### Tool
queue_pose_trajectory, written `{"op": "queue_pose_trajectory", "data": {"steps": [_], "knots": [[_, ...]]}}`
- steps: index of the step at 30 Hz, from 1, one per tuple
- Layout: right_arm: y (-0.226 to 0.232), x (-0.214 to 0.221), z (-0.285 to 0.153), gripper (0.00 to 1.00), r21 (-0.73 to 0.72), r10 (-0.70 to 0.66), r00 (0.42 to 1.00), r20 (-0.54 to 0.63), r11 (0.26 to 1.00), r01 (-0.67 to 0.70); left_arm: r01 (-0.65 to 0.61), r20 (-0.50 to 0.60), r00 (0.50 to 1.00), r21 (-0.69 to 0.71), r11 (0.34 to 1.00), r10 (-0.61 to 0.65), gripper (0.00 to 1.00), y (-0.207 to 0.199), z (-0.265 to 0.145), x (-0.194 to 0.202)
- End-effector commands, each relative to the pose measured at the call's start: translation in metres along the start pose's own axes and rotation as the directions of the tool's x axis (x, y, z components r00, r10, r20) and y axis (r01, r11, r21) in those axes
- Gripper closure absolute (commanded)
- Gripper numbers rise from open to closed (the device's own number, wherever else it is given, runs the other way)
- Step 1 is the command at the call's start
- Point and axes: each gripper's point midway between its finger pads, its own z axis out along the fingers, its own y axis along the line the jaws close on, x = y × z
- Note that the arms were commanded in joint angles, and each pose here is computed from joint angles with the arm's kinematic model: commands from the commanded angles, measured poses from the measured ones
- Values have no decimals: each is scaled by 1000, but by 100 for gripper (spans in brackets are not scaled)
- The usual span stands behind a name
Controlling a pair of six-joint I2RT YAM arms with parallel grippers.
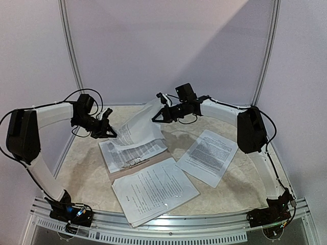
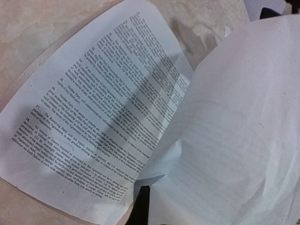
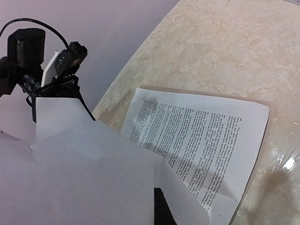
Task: Put the files into the folder
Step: Place the file on the spring clip of the folder.
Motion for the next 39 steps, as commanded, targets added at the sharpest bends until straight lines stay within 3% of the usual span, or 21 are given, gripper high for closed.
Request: {"op": "queue_pose_trajectory", "data": {"steps": [1,12,21,27,39], "knots": [[-13,9,16,94,-3,26,1000,-15,1000,-26,6,34,999,24,1000,-7,100,12,10,-6],[-35,14,34,79,-24,129,992,19,991,-128,12,74,997,26,1000,-14,100,34,17,-9],[-46,25,35,81,0,172,985,10,985,-172,-12,2,1000,17,1000,12,100,50,29,11],[-42,26,27,73,17,180,984,6,984,-180,8,-21,1000,34,999,-7,100,51,30,17],[-47,37,25,69,36,226,974,2,973,-226,63,-48,997,9,998,-63,100,63,33,40]]}}
